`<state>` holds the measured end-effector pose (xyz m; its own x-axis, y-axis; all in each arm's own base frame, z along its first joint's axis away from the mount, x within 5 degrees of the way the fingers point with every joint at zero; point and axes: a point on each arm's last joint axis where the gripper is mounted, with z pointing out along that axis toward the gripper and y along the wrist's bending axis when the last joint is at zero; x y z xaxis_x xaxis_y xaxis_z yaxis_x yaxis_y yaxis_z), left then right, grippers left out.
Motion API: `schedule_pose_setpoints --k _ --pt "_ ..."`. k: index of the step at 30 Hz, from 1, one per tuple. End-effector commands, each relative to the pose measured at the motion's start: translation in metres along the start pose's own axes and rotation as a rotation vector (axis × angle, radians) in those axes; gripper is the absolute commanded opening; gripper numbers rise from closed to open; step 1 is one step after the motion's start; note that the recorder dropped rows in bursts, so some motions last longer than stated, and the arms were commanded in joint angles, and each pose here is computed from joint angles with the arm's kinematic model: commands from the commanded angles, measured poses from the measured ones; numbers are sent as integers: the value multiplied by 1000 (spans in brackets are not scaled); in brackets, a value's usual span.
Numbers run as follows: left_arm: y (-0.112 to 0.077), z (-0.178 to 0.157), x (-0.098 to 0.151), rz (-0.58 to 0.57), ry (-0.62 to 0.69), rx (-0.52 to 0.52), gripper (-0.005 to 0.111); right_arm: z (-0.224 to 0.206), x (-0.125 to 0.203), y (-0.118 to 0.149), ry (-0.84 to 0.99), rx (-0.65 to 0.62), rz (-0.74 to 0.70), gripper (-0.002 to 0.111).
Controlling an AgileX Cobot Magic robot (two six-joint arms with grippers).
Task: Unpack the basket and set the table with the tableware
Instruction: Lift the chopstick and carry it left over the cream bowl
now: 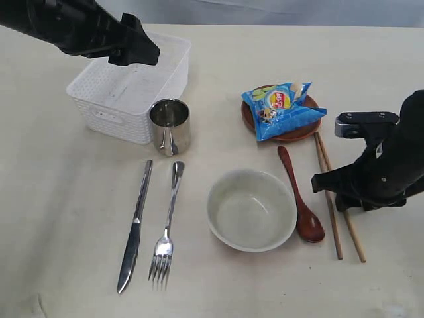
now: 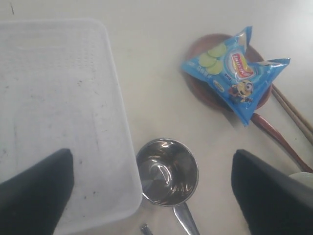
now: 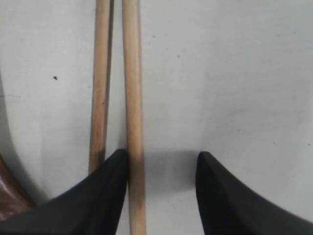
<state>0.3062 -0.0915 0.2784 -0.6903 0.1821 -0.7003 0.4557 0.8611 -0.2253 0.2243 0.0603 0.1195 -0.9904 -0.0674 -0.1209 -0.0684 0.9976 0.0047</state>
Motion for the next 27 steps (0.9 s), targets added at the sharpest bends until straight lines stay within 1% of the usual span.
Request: schedule_pose_setpoints --k 1,4,5,8,10,12,15,17,18,19,23,27 --pt "-1 -1 0 -8 -5 6 81 1 3 -1 7 5 3 24" --pt "-1 -1 0 -8 -5 6 81 1 3 -1 6 5 25 2" --pt "-1 -1 0 -8 -5 6 81 1 3 -1 6 5 32 0" --pt "-1 -1 0 -8 -5 6 81 0 2 -1 7 6 42 0" --pt "-1 -1 0 -8 -5 6 81 -10 1 -1 29 16 40 0" --pt "-1 -1 0 -8 -5 6 81 -40 -5 -1 50 28 42 0" --pt "-1 -1 0 -8 -5 6 81 -76 -5 1 -15 -20 79 0" --pt "-1 -1 0 -8 -5 6 81 -94 2 10 -53 -87 86 0" --pt "-1 -1 0 -3 -4 6 81 -101 8 23 -59 -133 59 0" --pt "-1 -1 0 1 -4 6 81 -103 11 31 -59 -161 48 0" --pt "-1 -1 0 14 -5 5 81 -104 20 70 -58 -287 8 0" --pt "-1 -1 0 14 -5 5 81 -98 27 103 -62 -363 -15 0"
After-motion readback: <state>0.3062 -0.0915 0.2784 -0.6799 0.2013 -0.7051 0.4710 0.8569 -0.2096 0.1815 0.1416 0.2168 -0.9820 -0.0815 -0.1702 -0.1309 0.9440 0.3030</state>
